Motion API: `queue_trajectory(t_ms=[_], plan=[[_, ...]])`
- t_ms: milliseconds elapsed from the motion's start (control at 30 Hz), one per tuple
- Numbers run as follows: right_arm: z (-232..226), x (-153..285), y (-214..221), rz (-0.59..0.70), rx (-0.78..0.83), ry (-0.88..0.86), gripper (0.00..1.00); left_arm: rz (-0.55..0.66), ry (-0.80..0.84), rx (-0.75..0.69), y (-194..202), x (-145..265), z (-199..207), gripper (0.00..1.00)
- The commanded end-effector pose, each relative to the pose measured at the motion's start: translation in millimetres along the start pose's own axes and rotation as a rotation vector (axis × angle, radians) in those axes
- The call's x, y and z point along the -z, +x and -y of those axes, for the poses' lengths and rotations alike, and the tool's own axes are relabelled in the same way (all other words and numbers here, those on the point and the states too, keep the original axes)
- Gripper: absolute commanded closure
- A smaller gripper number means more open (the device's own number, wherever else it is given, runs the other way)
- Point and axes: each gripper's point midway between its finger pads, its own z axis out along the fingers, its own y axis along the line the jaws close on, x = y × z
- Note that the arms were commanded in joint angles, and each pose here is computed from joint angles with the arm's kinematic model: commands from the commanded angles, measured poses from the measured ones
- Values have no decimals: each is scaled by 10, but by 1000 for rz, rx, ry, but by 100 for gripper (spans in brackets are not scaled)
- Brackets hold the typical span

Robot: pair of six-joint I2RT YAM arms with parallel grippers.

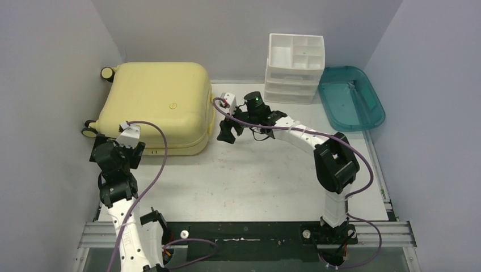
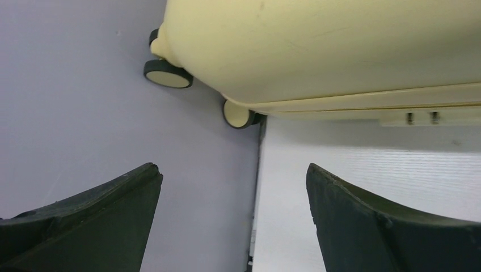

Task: Open, take out, and arrange the luggage
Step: Adjust the luggage at the center of the board.

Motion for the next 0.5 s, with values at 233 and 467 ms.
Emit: queue_trajectory(t_ms=[233, 467], plan=[[-545, 554, -425, 139, 298, -120, 0, -237, -237, -320, 166, -426, -887, 3], [-632, 713, -515, 133, 357, -105, 0, -247, -259, -381, 21, -578, -1253, 3]])
